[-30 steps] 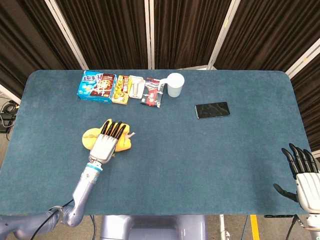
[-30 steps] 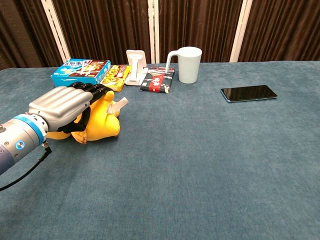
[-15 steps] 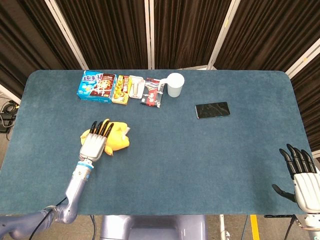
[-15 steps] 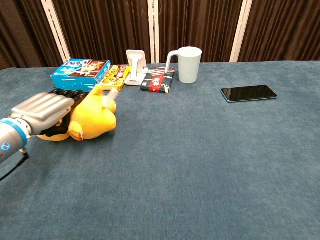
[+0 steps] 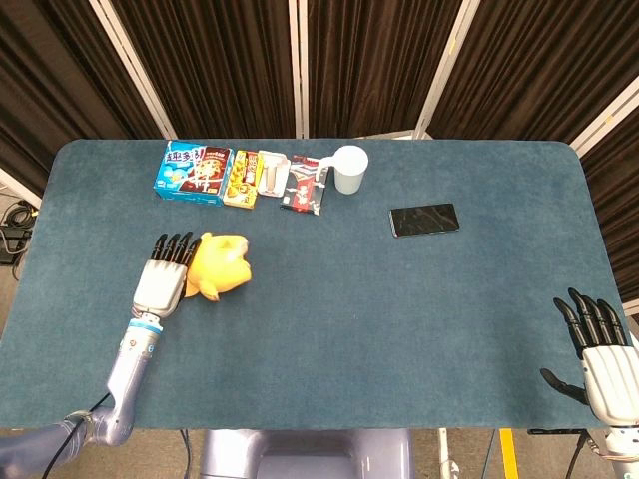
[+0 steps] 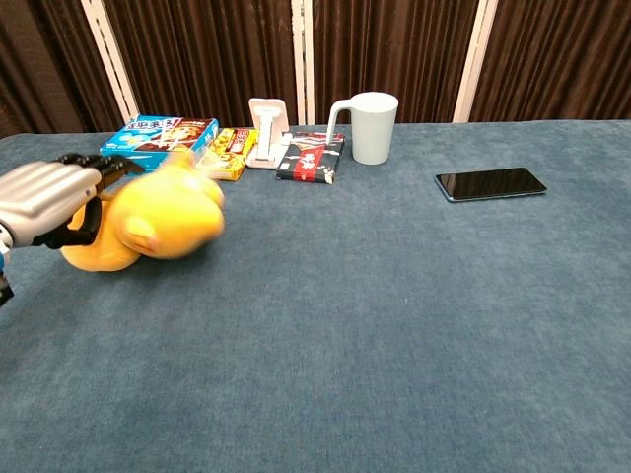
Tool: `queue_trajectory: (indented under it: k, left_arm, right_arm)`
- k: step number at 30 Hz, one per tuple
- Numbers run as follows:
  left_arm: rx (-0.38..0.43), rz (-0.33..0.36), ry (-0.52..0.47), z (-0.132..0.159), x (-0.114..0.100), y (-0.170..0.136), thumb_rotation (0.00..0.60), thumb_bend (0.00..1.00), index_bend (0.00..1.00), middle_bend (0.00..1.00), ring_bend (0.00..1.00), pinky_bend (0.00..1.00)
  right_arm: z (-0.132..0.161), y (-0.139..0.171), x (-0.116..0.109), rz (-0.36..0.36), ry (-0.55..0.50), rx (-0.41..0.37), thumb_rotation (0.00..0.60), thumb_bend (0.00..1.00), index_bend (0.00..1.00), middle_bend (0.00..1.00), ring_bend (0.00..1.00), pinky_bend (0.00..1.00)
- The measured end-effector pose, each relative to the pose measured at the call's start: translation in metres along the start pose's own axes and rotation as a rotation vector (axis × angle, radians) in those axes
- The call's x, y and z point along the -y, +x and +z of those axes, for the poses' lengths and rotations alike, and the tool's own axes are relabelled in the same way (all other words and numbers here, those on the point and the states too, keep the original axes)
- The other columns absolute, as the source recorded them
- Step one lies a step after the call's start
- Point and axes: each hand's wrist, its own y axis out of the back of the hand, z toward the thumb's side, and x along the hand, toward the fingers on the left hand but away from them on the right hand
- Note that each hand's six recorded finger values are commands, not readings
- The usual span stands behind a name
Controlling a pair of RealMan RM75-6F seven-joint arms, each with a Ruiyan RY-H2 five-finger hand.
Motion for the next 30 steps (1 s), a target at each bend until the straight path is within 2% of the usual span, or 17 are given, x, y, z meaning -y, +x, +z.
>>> queue_trajectory:
  k: [9, 12, 14, 15, 19, 22, 25, 28, 30]
  left_arm:
    - [0.024, 0.096, -0.057, 0.000, -0.029, -0.018, 0.600, 1.00, 0.00, 0.00, 0.00, 0.00]
    - [0.015, 0.126, -0.067, -0.007, -0.037, -0.032, 0.600, 1.00, 0.00, 0.00, 0.00, 0.00]
    - [-0.003, 0.140, -0.077, -0.016, -0.042, -0.046, 0.600, 0.96, 0.00, 0.00, 0.00, 0.00]
    - [-0.014, 0.145, -0.080, -0.021, -0.043, -0.052, 0.600, 0.89, 0.00, 0.00, 0.00, 0.00]
    - [-0.068, 0.159, -0.086, -0.042, -0.050, -0.082, 0.600, 0.45, 0.00, 0.00, 0.00, 0.00]
    - [-0.107, 0.168, -0.086, -0.057, -0.052, -0.103, 0.600, 0.24, 0.00, 0.00, 0.00, 0.00]
    - [-0.145, 0.175, -0.082, -0.072, -0.055, -0.128, 0.600, 0.11, 0.00, 0.00, 0.00, 0.00]
    - [-0.166, 0.170, -0.076, -0.082, -0.058, -0.149, 0.600, 0.03, 0.00, 0.00, 0.00, 0.00]
    - [-0.175, 0.159, -0.081, -0.085, -0.057, -0.160, 0.600, 0.02, 0.00, 0.00, 0.00, 0.00]
  right_arm:
    - [0.000, 0.001, -0.001, -0.005, 0.001, 0.000, 0.600, 0.10, 0.03, 0.00, 0.00, 0.00]
    - [0.000, 0.001, -0.001, -0.005, 0.004, 0.000, 0.600, 0.10, 0.03, 0.00, 0.00, 0.00]
    - [0.001, 0.001, -0.001, -0.006, 0.007, 0.000, 0.600, 0.10, 0.03, 0.00, 0.00, 0.00]
    - [0.001, 0.001, -0.001, -0.006, 0.008, 0.000, 0.600, 0.10, 0.03, 0.00, 0.00, 0.00]
    - [0.001, 0.001, 0.000, -0.006, 0.013, 0.001, 0.600, 0.10, 0.03, 0.00, 0.00, 0.00]
    - [0.001, 0.001, 0.001, -0.005, 0.019, 0.001, 0.600, 0.10, 0.03, 0.00, 0.00, 0.00]
    - [0.003, 0.001, 0.001, -0.004, 0.022, -0.004, 0.600, 0.09, 0.03, 0.00, 0.00, 0.00]
    - [0.004, 0.001, 0.002, 0.001, 0.021, -0.009, 0.600, 0.06, 0.02, 0.00, 0.00, 0.00]
    - [0.004, 0.001, 0.002, 0.001, 0.022, -0.011, 0.600, 0.05, 0.02, 0.00, 0.00, 0.00]
